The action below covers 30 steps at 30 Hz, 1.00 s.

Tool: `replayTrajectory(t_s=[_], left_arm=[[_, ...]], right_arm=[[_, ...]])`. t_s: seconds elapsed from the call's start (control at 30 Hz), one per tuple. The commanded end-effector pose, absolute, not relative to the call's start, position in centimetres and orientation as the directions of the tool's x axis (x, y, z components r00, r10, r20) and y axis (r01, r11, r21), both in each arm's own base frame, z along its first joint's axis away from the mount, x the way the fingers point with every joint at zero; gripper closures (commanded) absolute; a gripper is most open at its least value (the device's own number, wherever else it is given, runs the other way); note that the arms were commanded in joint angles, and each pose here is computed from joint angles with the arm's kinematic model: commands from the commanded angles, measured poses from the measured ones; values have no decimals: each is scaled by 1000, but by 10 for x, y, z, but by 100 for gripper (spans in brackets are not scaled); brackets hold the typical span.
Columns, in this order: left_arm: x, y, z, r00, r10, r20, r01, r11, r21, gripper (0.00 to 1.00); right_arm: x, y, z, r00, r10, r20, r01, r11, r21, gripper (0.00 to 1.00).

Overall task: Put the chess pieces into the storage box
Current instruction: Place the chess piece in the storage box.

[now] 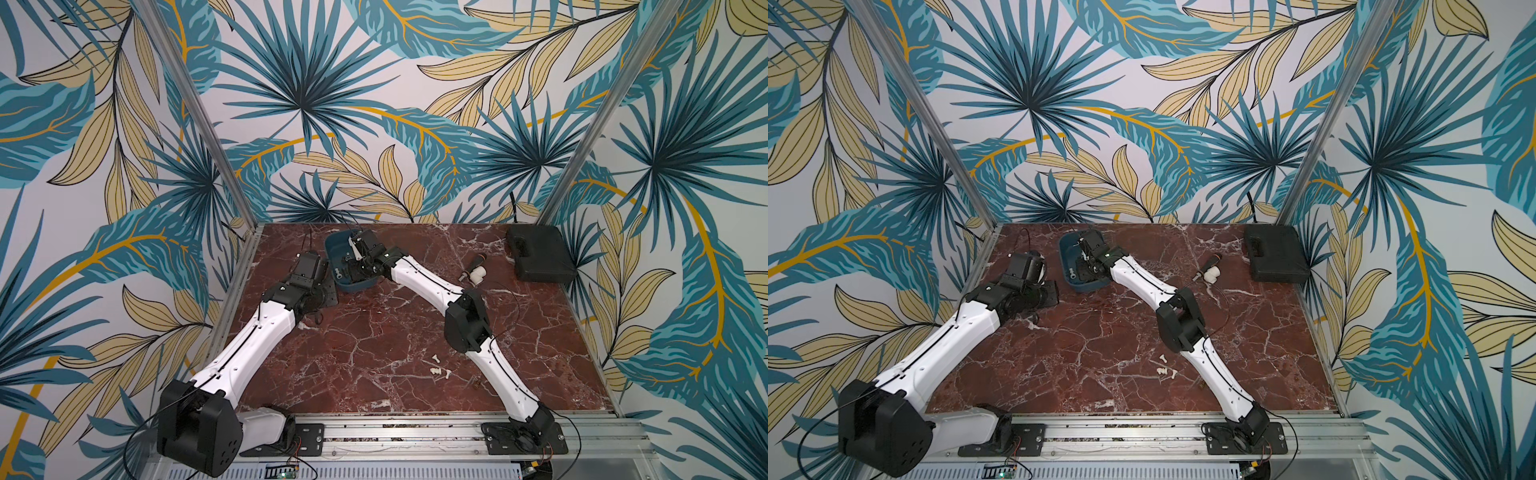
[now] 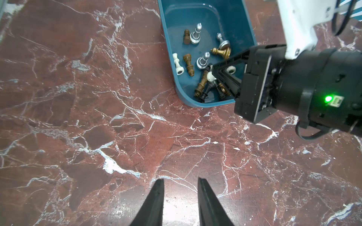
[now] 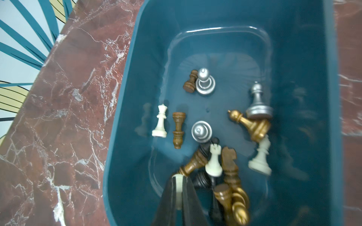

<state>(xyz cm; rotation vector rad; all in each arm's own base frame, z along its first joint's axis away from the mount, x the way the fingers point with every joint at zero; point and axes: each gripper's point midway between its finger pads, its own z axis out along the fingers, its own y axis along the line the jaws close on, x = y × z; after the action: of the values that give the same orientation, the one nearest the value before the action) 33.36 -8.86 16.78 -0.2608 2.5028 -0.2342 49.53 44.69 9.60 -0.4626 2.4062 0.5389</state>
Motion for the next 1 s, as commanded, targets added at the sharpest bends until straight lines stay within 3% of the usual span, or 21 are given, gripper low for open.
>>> replayTrajectory(t_s=[0.0, 0.4, 0.57, 0.77, 0.87, 0.97], left_arm=[[341, -97, 176, -794, -238, -560, -98, 958, -268, 67], [341, -89, 172, -787, -250, -564, -122, 959, -256, 67], [340, -90, 169, -791, -254, -556, -124, 957, -261, 67], [337, -93, 174, -798, -249, -549, -107, 955, -277, 67], [335, -102, 181, -805, -225, -549, -61, 952, -301, 67], [328, -117, 189, -802, -176, -571, 1, 955, -296, 67]], right_arm=[[502, 470, 109, -689, -180, -702, -517, 800, 303, 95], [520, 488, 93, -642, -117, -758, -536, 776, 334, 87], [522, 497, 114, -627, -63, -776, -548, 744, 383, 74], [516, 492, 171, -607, -15, -795, -554, 725, 409, 72], [509, 470, 205, -610, 9, -792, -520, 750, 409, 73], [502, 404, 218, -649, 84, -756, -362, 840, 404, 74]])
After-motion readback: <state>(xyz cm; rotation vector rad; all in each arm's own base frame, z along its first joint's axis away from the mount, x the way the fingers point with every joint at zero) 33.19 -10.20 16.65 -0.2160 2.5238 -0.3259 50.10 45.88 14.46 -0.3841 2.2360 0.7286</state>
